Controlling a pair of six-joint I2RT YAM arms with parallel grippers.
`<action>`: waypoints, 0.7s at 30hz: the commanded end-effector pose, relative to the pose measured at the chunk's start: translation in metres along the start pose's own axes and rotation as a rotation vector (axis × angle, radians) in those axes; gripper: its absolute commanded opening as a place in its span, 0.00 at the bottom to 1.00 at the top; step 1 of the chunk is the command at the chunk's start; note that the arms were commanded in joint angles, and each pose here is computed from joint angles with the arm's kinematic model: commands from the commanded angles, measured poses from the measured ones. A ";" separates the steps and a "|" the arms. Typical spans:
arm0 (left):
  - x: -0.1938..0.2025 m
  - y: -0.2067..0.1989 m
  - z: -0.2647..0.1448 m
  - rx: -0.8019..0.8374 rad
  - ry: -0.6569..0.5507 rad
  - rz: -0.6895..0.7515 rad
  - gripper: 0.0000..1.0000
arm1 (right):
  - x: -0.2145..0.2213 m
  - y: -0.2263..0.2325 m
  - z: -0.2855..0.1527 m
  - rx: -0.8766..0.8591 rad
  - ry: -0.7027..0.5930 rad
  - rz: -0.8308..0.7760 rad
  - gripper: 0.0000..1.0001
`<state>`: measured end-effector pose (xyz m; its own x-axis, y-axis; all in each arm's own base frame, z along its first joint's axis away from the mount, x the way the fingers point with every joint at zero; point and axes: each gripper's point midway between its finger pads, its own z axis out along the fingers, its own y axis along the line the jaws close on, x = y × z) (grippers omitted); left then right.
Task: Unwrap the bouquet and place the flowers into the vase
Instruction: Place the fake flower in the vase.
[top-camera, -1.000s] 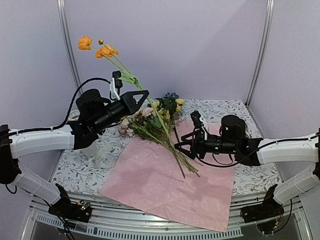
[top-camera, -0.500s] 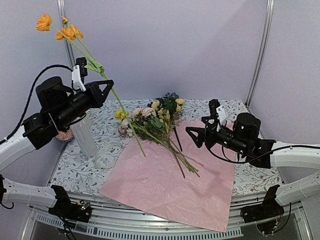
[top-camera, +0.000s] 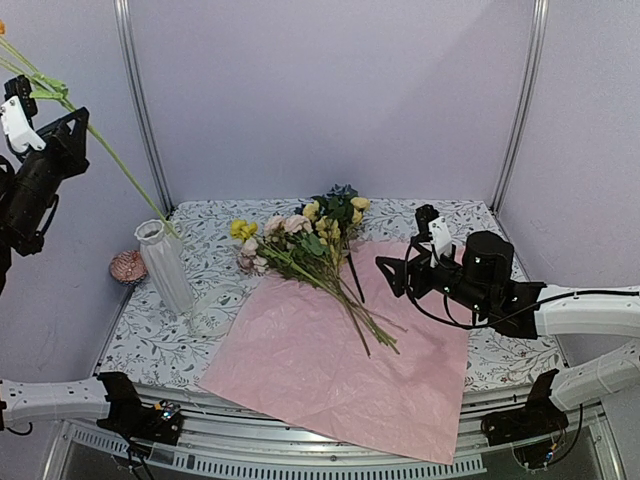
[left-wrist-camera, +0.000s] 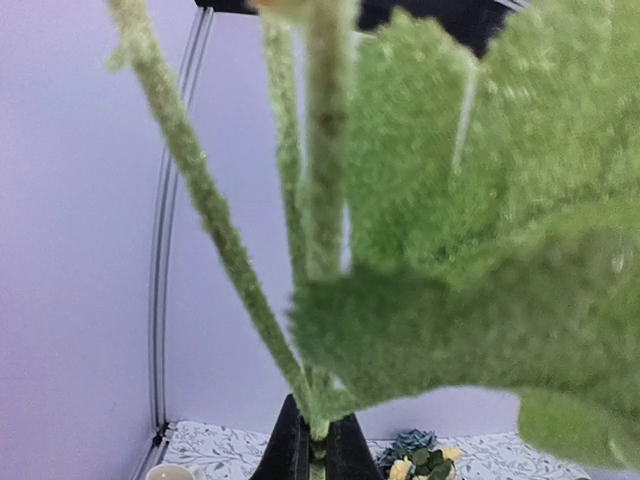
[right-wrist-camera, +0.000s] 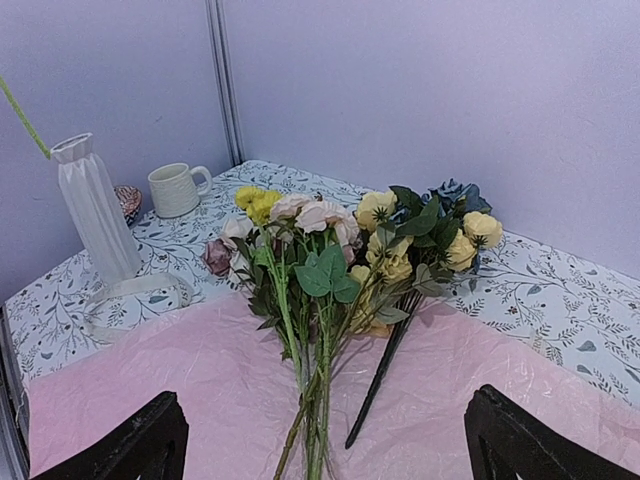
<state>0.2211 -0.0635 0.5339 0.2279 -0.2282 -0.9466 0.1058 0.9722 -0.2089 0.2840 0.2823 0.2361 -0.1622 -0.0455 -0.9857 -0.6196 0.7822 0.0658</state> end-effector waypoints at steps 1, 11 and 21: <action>-0.033 0.025 -0.001 -0.157 -0.088 0.164 0.00 | -0.002 0.000 0.001 0.006 -0.018 -0.002 0.99; -0.051 0.030 0.003 -0.240 -0.148 0.279 0.00 | -0.003 0.001 0.002 0.000 -0.019 -0.003 0.99; -0.009 0.016 0.022 -0.231 -0.087 0.302 0.00 | -0.007 0.001 0.000 -0.002 -0.031 0.001 0.99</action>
<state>0.2284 -0.0393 0.5578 0.3253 0.0647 -0.9434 -0.1811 0.9834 0.0050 0.2848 0.2833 0.2370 -0.1575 -0.0401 -0.9867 -0.6202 0.7816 0.0672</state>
